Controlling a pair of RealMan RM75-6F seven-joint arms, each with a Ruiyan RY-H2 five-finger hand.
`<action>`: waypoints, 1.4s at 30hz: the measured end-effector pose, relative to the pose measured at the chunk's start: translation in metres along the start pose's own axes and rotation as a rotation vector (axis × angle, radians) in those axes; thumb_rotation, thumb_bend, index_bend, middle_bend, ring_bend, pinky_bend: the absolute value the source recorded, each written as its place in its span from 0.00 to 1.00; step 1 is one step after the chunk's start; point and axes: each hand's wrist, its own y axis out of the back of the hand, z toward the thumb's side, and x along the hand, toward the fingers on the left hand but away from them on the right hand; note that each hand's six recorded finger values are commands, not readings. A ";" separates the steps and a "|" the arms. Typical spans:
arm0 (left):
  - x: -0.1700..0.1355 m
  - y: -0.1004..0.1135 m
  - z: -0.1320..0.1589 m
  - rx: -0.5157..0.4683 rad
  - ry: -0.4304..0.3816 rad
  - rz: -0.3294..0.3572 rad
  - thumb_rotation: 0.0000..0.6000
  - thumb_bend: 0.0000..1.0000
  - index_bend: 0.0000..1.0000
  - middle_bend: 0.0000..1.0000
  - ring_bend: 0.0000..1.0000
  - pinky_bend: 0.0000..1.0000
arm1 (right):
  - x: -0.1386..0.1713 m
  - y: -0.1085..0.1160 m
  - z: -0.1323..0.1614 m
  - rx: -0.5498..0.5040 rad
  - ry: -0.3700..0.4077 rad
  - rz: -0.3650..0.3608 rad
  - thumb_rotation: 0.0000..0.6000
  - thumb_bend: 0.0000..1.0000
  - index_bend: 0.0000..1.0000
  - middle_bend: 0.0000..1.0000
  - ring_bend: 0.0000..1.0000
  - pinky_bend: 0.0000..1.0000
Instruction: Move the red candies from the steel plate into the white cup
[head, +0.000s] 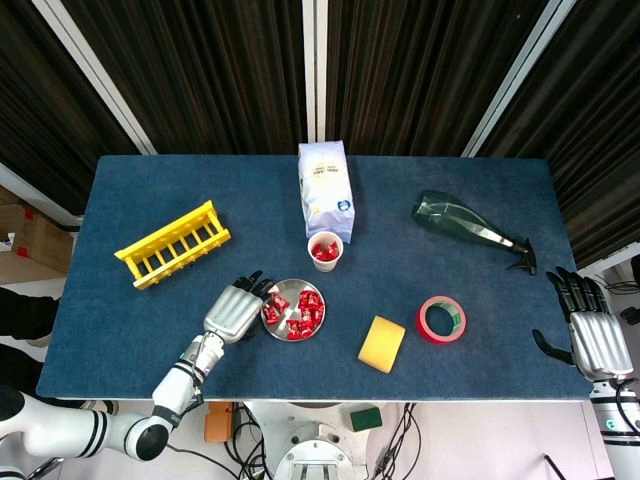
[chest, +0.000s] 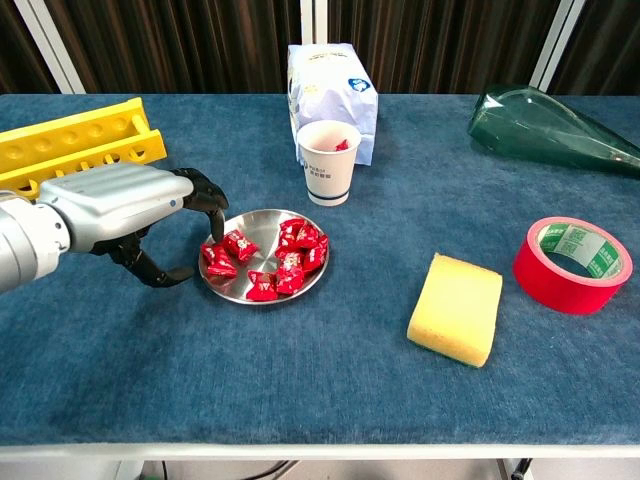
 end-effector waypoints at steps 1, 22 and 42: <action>0.000 -0.001 0.000 0.000 -0.002 -0.001 1.00 0.31 0.35 0.14 0.03 0.20 | 0.000 0.000 0.000 0.000 0.000 0.000 1.00 0.29 0.00 0.00 0.00 0.00; 0.015 -0.008 0.015 0.027 -0.055 0.008 1.00 0.31 0.39 0.14 0.03 0.20 | -0.001 0.001 -0.001 -0.003 -0.003 -0.002 1.00 0.29 0.00 0.00 0.00 0.00; 0.021 -0.009 0.021 0.030 -0.066 0.031 1.00 0.32 0.58 0.15 0.03 0.20 | -0.001 0.002 -0.002 -0.004 -0.005 -0.004 1.00 0.29 0.00 0.00 0.00 0.00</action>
